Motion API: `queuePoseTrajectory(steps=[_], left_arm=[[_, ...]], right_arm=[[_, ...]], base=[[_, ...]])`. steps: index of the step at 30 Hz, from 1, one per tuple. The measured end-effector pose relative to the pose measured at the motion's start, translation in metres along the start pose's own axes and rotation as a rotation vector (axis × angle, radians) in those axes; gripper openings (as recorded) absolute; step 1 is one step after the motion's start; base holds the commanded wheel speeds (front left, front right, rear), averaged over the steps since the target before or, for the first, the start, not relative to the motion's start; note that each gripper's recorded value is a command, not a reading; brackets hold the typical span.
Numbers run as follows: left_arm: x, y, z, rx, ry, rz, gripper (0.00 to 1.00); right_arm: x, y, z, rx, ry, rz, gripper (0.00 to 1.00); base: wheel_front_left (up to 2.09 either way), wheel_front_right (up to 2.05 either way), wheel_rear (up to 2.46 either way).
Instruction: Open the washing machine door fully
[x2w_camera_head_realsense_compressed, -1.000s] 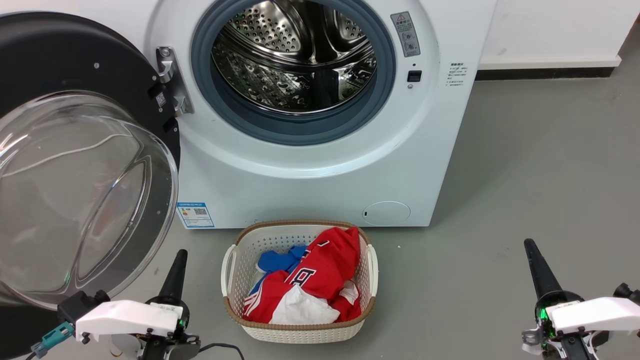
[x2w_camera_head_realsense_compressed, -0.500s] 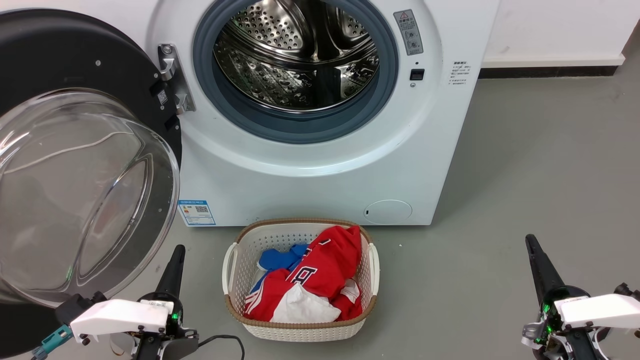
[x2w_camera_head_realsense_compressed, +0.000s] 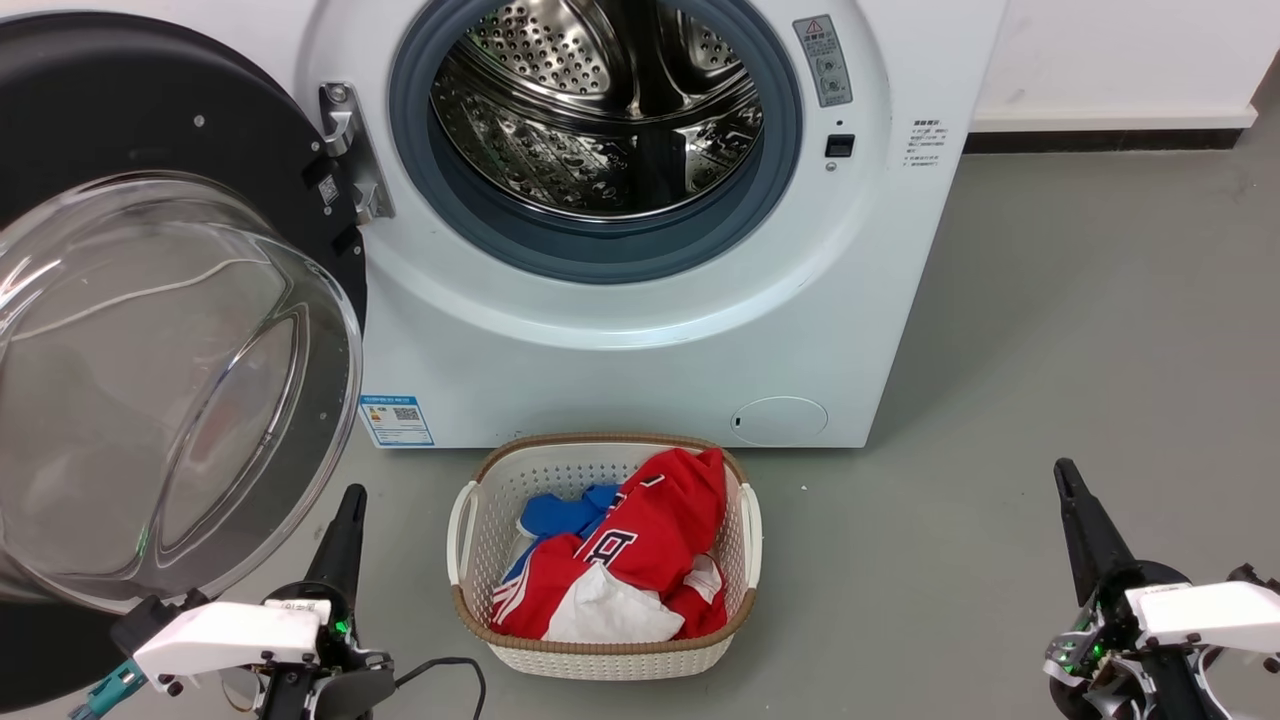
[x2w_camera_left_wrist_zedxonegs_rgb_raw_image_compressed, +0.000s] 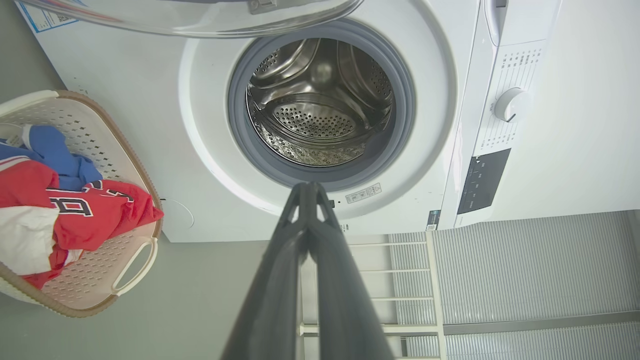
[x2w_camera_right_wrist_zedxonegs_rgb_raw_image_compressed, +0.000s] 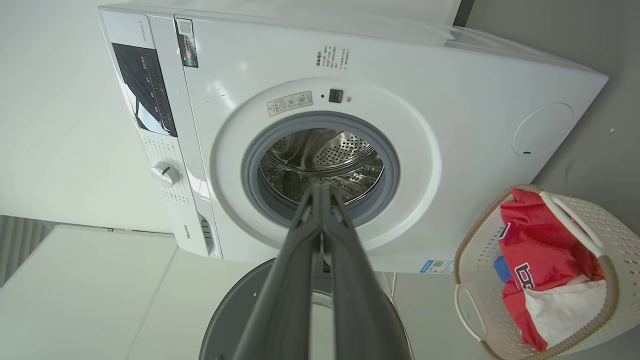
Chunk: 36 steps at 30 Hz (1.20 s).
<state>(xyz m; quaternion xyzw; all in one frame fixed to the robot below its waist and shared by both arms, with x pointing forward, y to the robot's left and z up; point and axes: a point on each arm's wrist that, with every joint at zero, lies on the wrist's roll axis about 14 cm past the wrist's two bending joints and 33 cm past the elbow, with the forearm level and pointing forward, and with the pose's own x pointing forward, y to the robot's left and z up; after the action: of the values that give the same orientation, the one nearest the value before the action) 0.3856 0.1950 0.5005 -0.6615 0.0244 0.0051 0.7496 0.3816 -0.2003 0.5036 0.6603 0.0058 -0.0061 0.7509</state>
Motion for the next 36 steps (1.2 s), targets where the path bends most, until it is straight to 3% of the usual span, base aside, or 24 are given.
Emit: queuePoseTrajectory(steps=[18, 36], left_arm=[[0.0017, -0.0032, 0.0059, -0.127, -0.03, -0.033, 0.0], [0.0017, -0.0032, 0.0059, -0.131, -0.03, -0.033, 0.0]], right_arm=[[0.0056, 0.0002, -0.0003, 0.128, 0.001, 0.006, 0.0], [0.006, 0.0007, 0.0003, 0.132, -0.001, 0.007, 0.0]], base=[[0.0, 0.0, 0.0], [0.0, 0.0, 0.0]])
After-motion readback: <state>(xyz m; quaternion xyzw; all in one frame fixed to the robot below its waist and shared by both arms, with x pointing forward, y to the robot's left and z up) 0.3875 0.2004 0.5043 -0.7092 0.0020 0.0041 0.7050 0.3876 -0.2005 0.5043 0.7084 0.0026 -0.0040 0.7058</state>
